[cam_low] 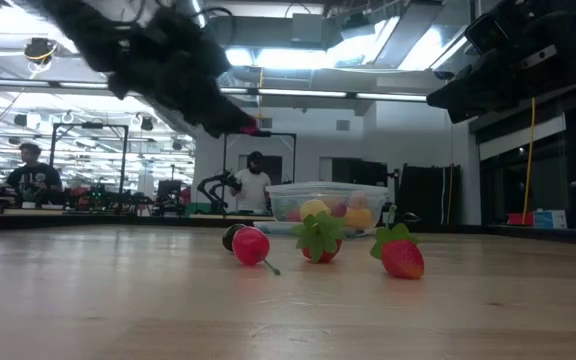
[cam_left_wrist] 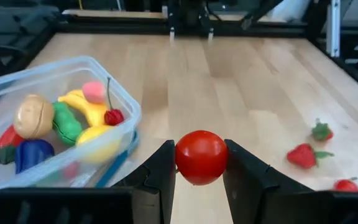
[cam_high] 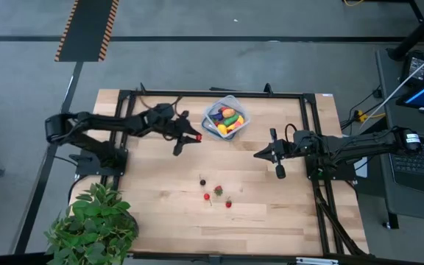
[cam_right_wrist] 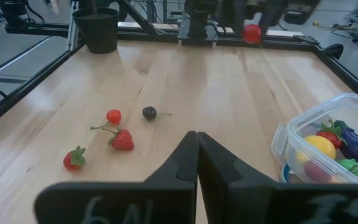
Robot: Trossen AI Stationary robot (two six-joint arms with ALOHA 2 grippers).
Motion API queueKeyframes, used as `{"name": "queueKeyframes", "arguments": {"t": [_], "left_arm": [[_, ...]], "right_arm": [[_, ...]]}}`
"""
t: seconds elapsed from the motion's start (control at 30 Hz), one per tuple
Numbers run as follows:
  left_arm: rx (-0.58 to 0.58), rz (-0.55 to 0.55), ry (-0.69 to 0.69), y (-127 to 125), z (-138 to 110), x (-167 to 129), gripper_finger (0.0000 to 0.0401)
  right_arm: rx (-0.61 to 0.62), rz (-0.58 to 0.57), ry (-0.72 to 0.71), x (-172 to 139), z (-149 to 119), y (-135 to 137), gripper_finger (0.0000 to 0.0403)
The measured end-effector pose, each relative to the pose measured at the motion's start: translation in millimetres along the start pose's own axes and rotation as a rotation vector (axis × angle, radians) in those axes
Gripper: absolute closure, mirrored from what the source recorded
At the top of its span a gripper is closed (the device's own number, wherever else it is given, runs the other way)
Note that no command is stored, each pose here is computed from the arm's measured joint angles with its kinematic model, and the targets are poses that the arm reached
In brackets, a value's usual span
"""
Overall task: Pick and placing Produce into tupperware
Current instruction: Put the top red cherry into the transparent container
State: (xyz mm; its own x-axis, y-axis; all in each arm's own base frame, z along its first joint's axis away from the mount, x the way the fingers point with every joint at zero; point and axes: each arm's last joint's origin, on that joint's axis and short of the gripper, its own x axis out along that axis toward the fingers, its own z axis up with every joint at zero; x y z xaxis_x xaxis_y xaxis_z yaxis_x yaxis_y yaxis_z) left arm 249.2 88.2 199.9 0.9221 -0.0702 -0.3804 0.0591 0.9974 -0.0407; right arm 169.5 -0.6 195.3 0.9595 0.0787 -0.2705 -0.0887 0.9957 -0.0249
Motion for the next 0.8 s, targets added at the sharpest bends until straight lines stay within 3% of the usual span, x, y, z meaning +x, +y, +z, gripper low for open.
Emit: {"name": "queueKeyframes", "arguments": {"t": [0.43, 0.6, 0.8], "left_arm": [[0.007, -0.084, 0.246, 52, 39, 41, 0.0302], [0.029, -0.066, 0.373, 66, 52, 53, 0.0302], [0.066, -0.068, 0.423, 80, 69, 62, 0.0302]], "right_arm": [[-0.001, 0.0, 0.001, 0, 0, 0, 0.0395], [-0.002, 0.0, 0.001, 0, 0, 0, 0.0395], [-0.003, 0.0, 0.001, 0, 0, 0, 0.0395]]}}
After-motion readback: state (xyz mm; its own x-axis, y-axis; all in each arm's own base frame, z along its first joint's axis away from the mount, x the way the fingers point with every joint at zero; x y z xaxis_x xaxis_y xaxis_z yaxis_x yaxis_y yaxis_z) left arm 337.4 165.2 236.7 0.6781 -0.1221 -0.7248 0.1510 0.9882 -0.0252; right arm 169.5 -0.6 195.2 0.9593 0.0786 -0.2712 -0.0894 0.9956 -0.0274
